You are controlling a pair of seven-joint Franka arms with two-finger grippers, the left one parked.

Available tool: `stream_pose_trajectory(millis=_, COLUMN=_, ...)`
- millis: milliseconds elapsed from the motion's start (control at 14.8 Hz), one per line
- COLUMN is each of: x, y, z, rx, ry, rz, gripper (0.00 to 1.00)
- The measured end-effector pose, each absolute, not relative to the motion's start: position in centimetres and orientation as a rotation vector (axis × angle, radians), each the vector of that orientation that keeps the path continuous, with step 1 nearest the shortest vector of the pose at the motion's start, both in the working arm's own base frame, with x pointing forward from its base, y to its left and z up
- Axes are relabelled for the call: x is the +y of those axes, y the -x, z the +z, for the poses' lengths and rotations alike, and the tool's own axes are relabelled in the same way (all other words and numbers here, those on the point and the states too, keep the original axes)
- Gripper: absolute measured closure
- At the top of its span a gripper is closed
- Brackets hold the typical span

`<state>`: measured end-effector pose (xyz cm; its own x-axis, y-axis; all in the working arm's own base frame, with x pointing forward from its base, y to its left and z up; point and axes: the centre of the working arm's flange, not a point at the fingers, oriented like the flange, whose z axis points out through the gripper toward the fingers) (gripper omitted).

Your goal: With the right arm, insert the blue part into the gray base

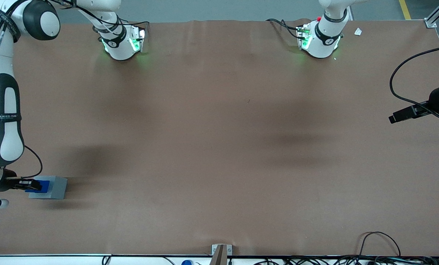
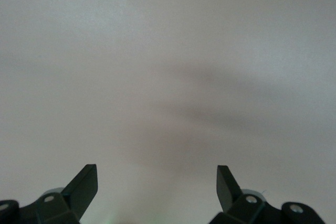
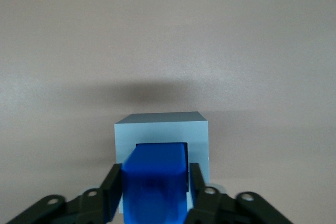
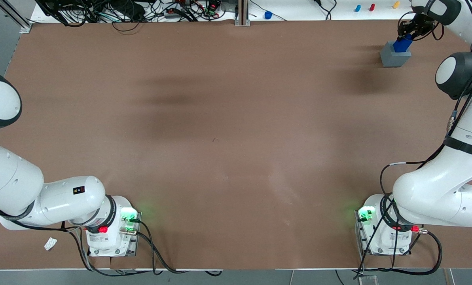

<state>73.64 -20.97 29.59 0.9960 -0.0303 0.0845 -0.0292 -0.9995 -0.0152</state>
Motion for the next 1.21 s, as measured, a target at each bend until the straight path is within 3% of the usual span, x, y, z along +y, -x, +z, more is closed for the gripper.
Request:
stream_pose_trajectory(millis=270, x=-20.7, y=-73.8, z=29.7, rx=0.041, ry=3.123, rz=-0.138, gripper=0.00)
stream_pose_trajectory(millis=404, x=-19.8, y=-73.9, z=31.2, rx=0.022, ry=3.118, rz=-0.136, gripper=0.00)
stream_pose_trajectory(millis=607, x=-16.6, y=-72.5, z=40.0, rx=0.019, ry=3.101, rz=-0.070, gripper=0.00)
stream_pose_trajectory(millis=876, x=-12.0, y=-67.3, z=54.2, rx=0.051, ry=3.094, rz=-0.074, gripper=0.00)
stream_pose_trajectory(millis=1213, x=-7.2, y=-60.3, z=63.3, rx=0.058, ry=3.104, rz=-0.148, gripper=0.00)
